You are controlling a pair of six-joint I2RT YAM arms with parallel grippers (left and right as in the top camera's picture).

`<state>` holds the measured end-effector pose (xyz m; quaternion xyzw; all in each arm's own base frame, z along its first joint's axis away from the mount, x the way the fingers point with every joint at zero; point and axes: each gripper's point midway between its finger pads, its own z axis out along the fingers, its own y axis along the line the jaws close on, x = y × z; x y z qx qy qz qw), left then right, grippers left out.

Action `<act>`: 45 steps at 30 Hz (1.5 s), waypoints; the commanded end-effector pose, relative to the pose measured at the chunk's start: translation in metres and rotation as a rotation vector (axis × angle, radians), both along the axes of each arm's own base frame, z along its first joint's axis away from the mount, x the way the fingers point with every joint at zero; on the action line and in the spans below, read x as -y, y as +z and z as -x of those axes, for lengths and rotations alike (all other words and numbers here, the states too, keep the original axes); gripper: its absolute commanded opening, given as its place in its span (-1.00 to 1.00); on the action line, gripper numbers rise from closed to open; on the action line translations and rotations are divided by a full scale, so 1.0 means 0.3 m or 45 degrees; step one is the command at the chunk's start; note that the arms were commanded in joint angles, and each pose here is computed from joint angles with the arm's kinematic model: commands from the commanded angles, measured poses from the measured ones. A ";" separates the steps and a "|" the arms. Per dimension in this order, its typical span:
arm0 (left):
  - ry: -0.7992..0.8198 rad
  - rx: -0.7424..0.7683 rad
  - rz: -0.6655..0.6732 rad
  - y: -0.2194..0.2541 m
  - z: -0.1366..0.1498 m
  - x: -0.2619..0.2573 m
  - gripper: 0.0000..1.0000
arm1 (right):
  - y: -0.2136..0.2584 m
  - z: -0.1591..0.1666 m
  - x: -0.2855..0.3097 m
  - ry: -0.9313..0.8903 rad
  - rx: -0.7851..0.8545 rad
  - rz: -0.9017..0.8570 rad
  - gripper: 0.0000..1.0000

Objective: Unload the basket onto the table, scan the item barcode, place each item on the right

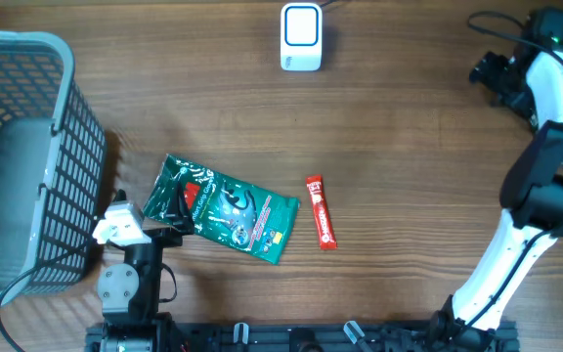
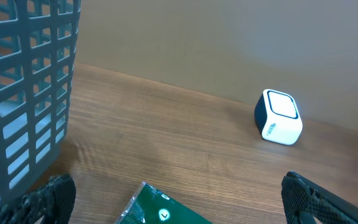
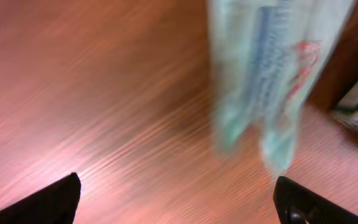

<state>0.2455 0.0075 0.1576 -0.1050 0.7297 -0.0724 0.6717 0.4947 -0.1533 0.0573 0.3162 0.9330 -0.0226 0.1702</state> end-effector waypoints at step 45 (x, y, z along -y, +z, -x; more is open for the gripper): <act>-0.017 0.002 -0.024 -0.003 0.000 0.008 1.00 | -0.160 0.812 -1.147 1.320 -0.183 0.022 -0.08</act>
